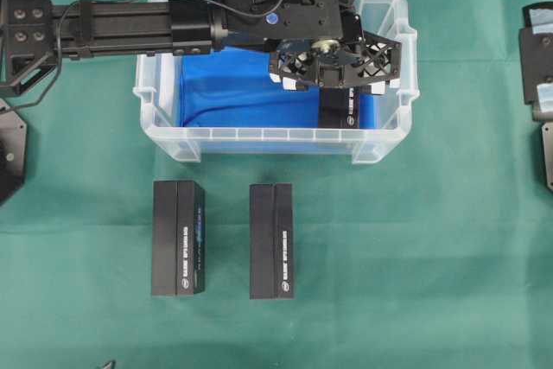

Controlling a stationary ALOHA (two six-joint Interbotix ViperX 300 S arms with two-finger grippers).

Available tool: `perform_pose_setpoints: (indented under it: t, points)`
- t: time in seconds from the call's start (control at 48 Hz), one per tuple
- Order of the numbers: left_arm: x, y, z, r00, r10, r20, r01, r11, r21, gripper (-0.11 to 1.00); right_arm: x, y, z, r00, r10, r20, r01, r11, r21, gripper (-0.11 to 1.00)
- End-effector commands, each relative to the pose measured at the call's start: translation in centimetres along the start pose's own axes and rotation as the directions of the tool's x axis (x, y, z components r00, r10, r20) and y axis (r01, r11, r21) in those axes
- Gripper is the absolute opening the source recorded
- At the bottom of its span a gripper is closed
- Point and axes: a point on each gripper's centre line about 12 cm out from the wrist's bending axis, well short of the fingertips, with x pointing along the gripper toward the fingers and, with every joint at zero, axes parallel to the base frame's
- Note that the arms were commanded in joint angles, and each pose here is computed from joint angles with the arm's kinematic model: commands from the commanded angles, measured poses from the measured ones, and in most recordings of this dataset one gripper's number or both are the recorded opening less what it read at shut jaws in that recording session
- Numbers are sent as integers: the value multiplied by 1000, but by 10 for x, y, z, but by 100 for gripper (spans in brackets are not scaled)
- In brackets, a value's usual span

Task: Take the box out of the case with the left arm.
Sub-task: 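Lift the right black box up out of the case with the left gripper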

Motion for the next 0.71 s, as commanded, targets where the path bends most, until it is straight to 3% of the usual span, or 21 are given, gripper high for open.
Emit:
perform_pose_setpoints:
  t: [0.0,0.334,0.688]
  points:
    - [-33,-7,-1,998,-57,9,57,998,-3,63,-4,0,2,1000,3,17,-3,1000,0,2]
    - [-89,-1,2,997,-74,16,74,997,-21,63,-4,0,2,1000,2,15,-2,1000,1,2]
    - [-149,-10,8,993,-111,27,112,993,-26,63,-4,0,2,1000,4,18,-4,1000,2,2]
